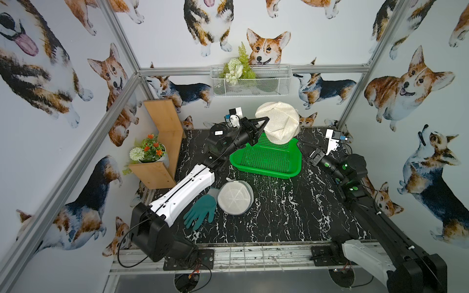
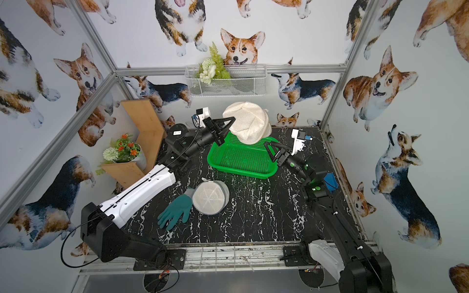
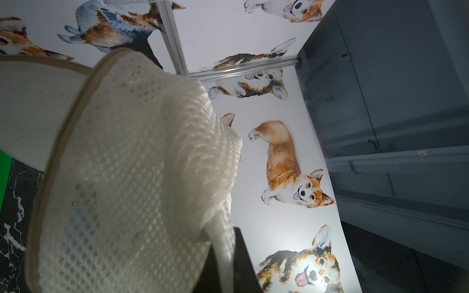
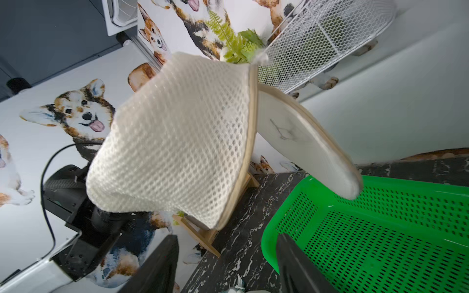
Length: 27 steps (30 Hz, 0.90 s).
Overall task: Turn the laundry bag inside out
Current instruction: Turn over the laundry bag.
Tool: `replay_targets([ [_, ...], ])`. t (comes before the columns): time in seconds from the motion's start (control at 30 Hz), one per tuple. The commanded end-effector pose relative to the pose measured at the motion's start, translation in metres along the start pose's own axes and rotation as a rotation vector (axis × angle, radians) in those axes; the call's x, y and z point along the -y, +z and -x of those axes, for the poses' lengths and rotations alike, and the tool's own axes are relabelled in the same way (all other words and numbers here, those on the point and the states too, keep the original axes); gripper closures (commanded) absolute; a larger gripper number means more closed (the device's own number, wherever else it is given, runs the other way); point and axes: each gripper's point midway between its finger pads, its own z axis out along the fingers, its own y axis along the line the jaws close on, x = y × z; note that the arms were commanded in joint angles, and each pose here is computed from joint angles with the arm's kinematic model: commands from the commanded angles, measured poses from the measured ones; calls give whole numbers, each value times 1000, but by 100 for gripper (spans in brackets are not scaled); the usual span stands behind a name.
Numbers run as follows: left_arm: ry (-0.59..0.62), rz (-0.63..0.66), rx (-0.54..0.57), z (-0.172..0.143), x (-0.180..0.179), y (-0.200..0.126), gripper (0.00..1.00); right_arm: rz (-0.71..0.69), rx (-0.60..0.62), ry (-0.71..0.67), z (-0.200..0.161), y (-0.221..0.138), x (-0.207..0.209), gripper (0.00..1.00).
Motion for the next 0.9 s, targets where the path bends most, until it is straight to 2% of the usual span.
replay_targets([
  [0.0,21,-70,-24,-4,15,0,100,140,49,32,24,7,-32,34],
  [0.17,15,-106,-51,-7,21,4,100,147,50,106,32,24,-24,36],
  [0.27,19,-120,-62,-8,25,4,100,128,58,134,35,33,-14,43],
  [0.67,21,-159,-79,-10,36,4,100,181,125,220,55,27,-9,42],
  [0.87,17,-170,-90,-11,37,6,100,247,112,237,62,32,-18,54],
])
